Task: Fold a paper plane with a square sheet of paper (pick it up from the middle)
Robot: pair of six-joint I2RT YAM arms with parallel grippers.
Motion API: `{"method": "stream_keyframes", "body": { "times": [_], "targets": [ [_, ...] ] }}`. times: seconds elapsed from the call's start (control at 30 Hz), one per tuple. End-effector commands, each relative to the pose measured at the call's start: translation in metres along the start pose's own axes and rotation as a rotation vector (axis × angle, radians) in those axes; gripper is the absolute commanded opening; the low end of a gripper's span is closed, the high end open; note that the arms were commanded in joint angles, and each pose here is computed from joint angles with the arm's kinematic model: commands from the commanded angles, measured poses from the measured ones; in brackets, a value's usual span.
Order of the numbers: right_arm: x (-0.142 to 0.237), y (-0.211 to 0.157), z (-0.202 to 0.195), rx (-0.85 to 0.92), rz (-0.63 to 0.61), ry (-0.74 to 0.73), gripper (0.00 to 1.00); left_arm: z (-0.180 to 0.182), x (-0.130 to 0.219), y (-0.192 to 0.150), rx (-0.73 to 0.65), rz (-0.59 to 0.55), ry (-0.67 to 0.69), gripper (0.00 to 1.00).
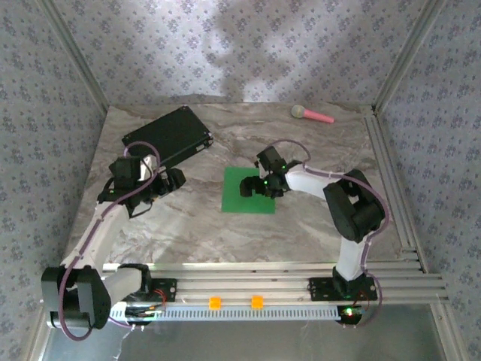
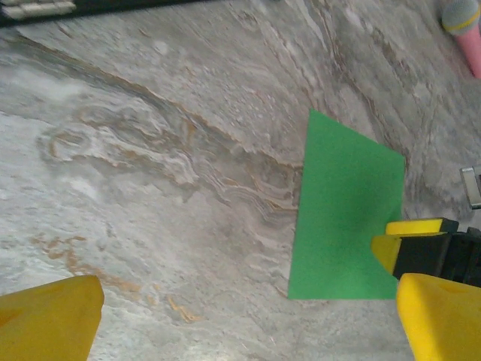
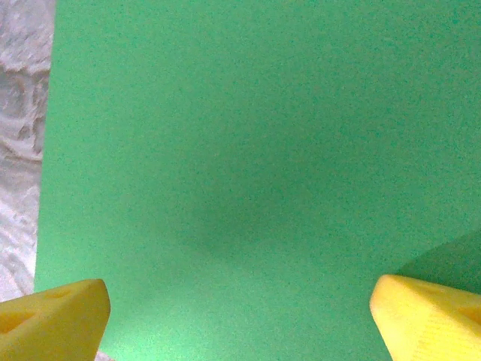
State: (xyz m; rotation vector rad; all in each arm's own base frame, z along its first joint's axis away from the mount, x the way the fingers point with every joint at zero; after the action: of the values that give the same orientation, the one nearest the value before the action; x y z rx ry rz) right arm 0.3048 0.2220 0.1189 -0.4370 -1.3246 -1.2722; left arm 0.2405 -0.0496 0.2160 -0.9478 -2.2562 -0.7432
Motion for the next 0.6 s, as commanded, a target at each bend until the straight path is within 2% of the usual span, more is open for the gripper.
{"method": "stream_keyframes", "body": {
  "times": [0.0,0.13,0.37,0.47,0.57],
  "targets": [
    [-0.029,-0.06,0.002,-0.099,0.246,0.023,0.94,-0.016,-0.001,-0.001,-0.018,0.009,-0.014,1.0],
    [-0.026,-0.06,0.018,-0.086,0.212,0.08,0.94,-0.025,-0.01,-0.014,-0.06,0.057,0.005,1.0],
    [0.01,-0.029,0.04,-0.128,0.001,0.207,0.93,-0.03,-0.024,-0.03,-0.062,0.116,0.015,0.98],
    [0.029,-0.019,0.036,-0.144,-0.086,0.218,0.93,-0.034,-0.031,-0.035,-0.075,0.133,0.033,0.98],
    [0.045,-0.02,0.015,-0.229,-0.139,0.148,0.95,-0.039,-0.038,-0.037,-0.067,0.141,0.068,0.96]
  ]
}}
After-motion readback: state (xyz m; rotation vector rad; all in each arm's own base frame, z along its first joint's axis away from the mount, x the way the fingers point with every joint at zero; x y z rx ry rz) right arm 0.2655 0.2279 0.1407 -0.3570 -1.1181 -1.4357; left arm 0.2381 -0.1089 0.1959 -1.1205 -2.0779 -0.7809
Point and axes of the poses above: each hand's point on the last joint's axis, 136 mm out from that joint toward the fingers, its own x axis back along the fingers, its own z axis along the line the jaws close on, y = z × x, the point moved 10 cm from there along x, back along the fingers, and after that the axes turned 15 degrees about x, right-handed, at the moved point
